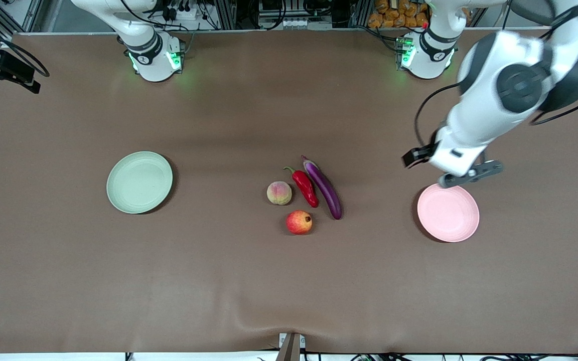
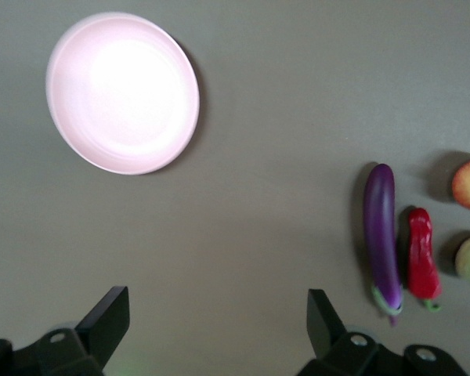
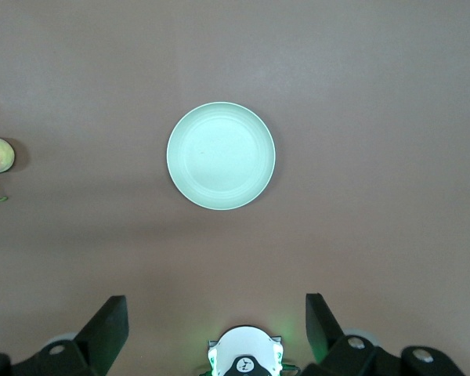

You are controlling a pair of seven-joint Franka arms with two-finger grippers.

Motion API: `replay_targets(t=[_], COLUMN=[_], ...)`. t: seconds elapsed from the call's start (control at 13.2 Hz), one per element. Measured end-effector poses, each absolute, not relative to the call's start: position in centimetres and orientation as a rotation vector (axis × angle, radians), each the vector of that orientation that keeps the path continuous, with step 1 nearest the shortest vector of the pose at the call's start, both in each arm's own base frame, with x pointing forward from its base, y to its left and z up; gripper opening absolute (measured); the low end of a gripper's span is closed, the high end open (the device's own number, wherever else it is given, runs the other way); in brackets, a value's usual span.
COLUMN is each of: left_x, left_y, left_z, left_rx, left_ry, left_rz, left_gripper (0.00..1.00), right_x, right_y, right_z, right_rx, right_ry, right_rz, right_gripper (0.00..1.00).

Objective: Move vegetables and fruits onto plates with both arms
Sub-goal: 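Reach the left gripper down to the purple eggplant, then close the left gripper on the purple eggplant and lift it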

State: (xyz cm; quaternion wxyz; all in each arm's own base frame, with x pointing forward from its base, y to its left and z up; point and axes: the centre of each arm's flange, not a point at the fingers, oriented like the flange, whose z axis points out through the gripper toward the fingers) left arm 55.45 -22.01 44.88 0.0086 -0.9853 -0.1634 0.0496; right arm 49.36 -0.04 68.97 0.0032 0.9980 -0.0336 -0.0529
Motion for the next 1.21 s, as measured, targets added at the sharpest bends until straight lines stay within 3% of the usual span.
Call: replay_targets(t=[0.68,1.21], left_x=[52.8,52.4], left_y=[-34.9,-38.8], left_z=[29.7,23.0], left_rx=[-2.910,-2.937], left_ry=[-1.000,-1.141], left_rz=[0.055,0.069], left_gripper=[1.00,0.97], right_x=[49.5,49.5], right_y=[-0.1,-0.1], right_z=[68.5,68.4], right_rx=[3.127,3.127], right_ry=[-0.105,-0.105], right_rz=[-0.201,-0.204], right_gripper=[1.00,1.00])
